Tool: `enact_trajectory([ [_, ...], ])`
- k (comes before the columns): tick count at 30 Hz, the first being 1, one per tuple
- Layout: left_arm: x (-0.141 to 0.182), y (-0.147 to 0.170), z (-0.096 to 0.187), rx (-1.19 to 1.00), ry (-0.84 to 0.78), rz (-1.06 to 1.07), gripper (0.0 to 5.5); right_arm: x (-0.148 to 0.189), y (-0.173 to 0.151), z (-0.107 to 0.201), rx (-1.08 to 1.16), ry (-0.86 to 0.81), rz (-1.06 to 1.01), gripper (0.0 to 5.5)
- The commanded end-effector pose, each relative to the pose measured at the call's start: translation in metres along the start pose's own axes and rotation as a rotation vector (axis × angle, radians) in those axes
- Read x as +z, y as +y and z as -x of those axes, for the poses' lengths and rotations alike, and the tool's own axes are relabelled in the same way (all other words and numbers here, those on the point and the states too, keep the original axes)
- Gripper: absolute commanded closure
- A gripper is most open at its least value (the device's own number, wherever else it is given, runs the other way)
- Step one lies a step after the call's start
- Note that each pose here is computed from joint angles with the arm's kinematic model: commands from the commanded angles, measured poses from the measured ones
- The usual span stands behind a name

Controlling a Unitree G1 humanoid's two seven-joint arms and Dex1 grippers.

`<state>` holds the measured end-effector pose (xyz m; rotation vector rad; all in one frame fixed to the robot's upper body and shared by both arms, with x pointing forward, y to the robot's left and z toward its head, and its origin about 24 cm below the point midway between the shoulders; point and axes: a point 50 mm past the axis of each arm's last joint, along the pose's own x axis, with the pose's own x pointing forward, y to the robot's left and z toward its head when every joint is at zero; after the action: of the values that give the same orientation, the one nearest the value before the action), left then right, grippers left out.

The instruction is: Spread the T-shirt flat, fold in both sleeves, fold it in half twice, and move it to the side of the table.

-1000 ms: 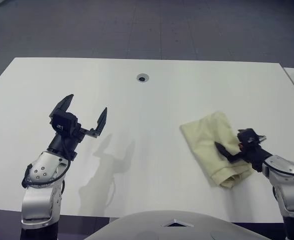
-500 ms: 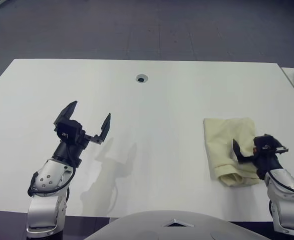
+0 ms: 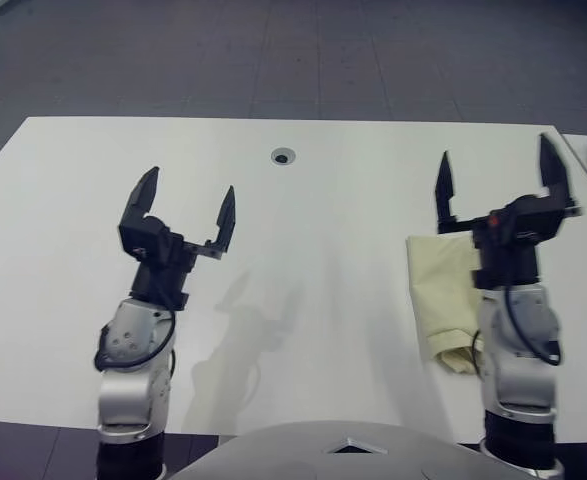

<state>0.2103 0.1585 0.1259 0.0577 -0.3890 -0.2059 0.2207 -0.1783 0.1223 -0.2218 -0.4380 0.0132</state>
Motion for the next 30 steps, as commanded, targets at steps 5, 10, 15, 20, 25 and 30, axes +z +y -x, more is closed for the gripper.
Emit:
enact_trajectory([
  [5,-0.023,-0.018,-0.02,0.056,-0.061,-0.09,0.1,-0.032,0.023,-0.002,-0.092,-0.057,-0.098,0.11],
  [10,-0.044,-0.024,-0.013,0.086,-0.051,-0.092,0.1,-0.042,0.026,0.011,-0.12,-0.068,-0.07,0.11],
  [15,-0.056,-0.024,-0.01,0.078,-0.052,-0.103,0.1,-0.05,0.035,0.013,-0.106,-0.03,-0.092,0.11],
  [20,-0.064,-0.02,-0.01,0.084,-0.044,-0.092,0.1,-0.052,0.037,0.015,-0.093,-0.039,-0.097,0.11],
  [25,-0.07,-0.023,-0.01,0.063,-0.029,-0.067,0.1,-0.055,0.039,0.014,-0.083,-0.032,-0.121,0.11],
  [30,-0.075,-0.019,-0.011,0.085,-0.016,-0.051,0.1,-0.062,0.04,0.012,-0.09,-0.002,-0.139,0.11],
])
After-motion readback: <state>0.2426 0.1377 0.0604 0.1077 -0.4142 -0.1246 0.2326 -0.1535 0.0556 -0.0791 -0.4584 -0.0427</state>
